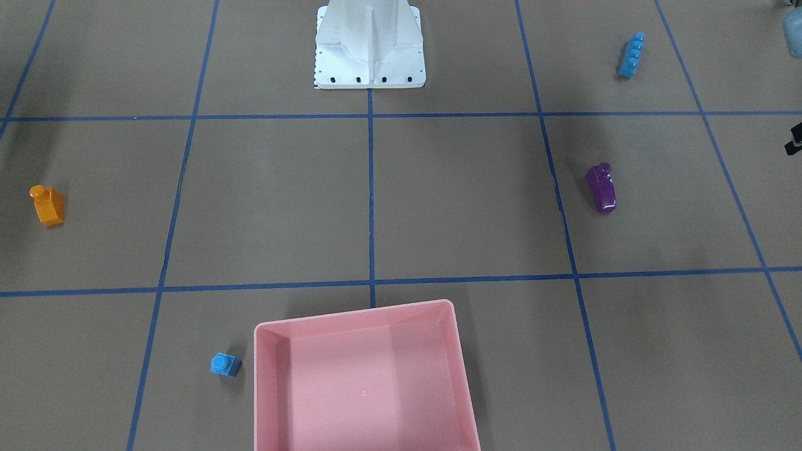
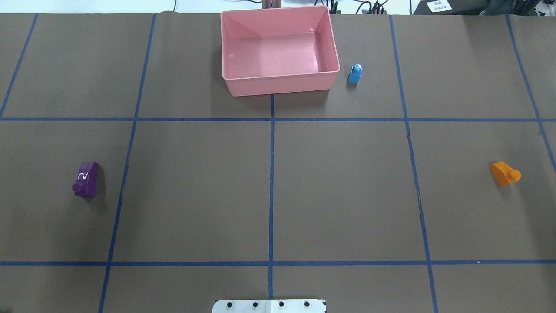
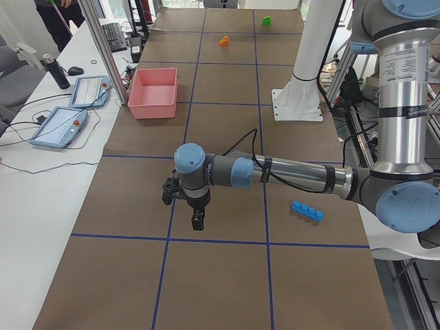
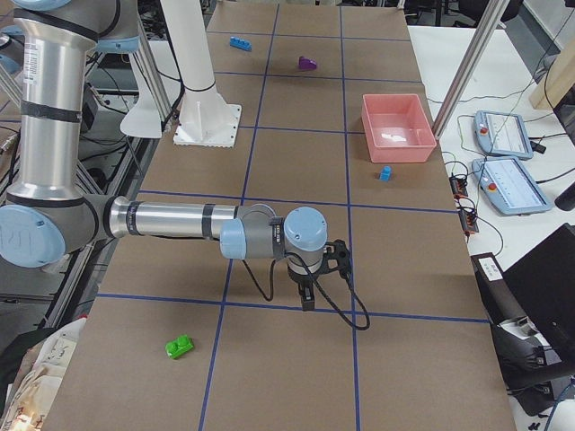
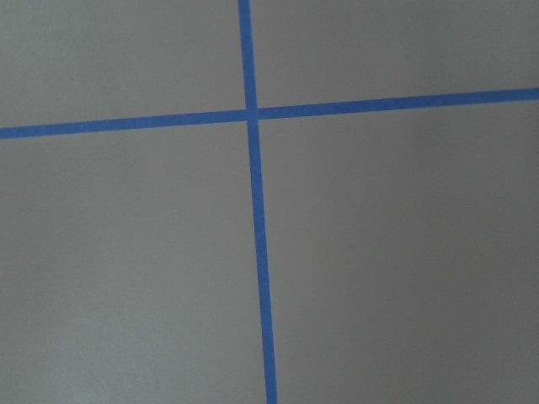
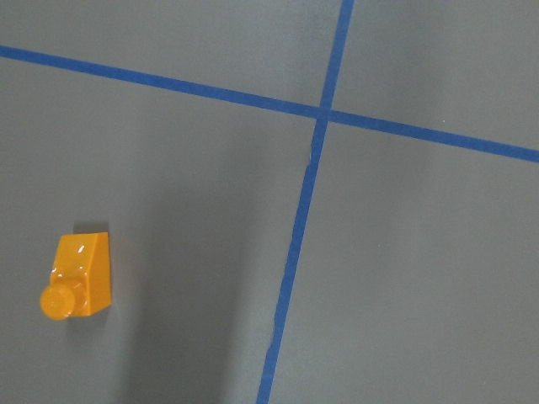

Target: Put all blocks into box

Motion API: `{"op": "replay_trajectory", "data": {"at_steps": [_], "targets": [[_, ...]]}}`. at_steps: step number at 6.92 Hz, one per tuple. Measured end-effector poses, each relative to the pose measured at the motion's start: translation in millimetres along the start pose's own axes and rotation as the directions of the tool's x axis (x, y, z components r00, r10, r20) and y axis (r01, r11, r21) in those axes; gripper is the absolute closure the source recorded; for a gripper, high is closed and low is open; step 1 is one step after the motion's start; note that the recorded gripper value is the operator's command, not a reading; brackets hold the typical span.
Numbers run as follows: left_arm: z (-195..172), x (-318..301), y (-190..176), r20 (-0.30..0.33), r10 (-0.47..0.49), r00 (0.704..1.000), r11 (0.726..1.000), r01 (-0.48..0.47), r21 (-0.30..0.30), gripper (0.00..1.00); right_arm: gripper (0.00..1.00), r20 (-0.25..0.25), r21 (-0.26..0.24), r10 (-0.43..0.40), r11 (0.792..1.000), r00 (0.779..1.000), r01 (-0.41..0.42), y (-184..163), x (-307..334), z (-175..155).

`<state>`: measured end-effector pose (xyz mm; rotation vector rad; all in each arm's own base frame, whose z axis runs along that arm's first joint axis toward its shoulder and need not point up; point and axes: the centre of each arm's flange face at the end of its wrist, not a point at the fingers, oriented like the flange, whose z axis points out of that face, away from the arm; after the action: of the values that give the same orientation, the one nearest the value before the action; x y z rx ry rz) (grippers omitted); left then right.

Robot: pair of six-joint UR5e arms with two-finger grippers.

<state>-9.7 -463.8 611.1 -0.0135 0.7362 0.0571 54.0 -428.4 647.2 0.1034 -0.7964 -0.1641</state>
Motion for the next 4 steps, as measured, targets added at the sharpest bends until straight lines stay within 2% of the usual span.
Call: {"op": "replay_trajectory", "data": {"at_steps": [4], "targets": [[-10.6, -6.1, 1.9, -0.015, -0.012, 1.000, 1.000, 0.013, 0.023, 0.00, 0.00, 0.001, -0.012, 0.013, 1.000, 1.000, -0.013, 4.1, 4.8, 5.5]]}}
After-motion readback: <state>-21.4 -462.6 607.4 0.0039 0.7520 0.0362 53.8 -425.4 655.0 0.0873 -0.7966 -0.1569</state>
